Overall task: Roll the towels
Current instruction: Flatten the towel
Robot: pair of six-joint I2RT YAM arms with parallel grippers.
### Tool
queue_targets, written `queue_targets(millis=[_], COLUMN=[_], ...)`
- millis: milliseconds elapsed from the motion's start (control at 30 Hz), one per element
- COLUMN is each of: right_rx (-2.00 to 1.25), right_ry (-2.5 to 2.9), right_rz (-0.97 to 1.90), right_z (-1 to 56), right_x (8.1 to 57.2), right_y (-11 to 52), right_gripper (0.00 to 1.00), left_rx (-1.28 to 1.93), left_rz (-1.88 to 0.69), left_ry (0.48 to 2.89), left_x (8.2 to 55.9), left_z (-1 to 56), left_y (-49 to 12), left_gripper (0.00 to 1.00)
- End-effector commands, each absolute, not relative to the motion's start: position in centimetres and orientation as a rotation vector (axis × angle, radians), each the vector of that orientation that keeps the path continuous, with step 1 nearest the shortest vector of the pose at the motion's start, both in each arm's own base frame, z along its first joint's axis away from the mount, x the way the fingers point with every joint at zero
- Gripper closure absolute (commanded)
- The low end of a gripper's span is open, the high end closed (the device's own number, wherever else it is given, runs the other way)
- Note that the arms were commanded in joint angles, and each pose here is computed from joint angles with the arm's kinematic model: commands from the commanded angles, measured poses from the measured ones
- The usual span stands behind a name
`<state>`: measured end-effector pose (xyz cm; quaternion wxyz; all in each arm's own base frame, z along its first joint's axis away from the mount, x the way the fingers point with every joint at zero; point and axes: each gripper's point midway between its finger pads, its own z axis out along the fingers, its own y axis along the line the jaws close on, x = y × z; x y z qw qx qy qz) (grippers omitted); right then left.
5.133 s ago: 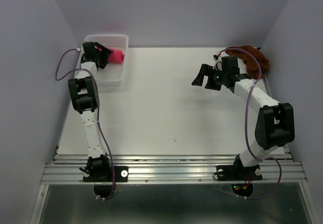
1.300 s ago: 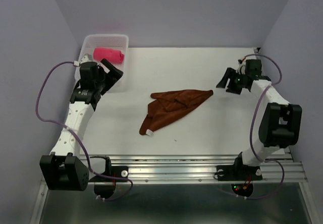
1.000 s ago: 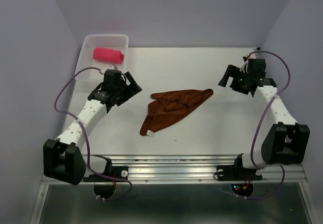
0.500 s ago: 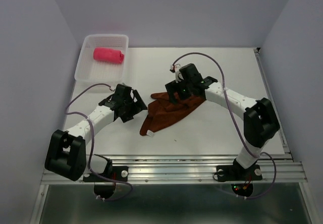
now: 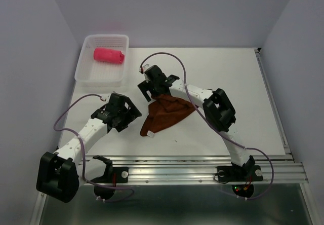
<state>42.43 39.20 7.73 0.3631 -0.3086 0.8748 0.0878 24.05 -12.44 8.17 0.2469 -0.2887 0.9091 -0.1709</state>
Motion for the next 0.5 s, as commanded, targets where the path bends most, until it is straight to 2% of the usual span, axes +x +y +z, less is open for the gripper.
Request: queue_targets(millis=[0,300,333,467], right_rx=[-0.727,-0.755,-0.758,-0.777], right_ry=[2.228,2.272,2.270,2.276], right_rz=[0.142,0.116,0.119,0.114], right_z=[8.8,5.3,5.3,4.4], right_x=[44.1,44.0,44.0,44.1], right_y=[39.4,39.3,39.4,39.5], right_gripper=[0.10,0.41,0.48,0.51], left_rx=[-0.808,-0.802,-0.802,-0.801], left_rz=[-0.420,-0.436,-0.435,-0.431], left_ry=[2.490,2.477,2.478,2.485], left_x=[23.4,23.7,23.7,23.6], left_z=[7.6,7.6,7.6,7.4], left_y=[-11.8,-12.0,-12.0,-12.0], left_gripper=[0.01,0.01,0.01,0.01])
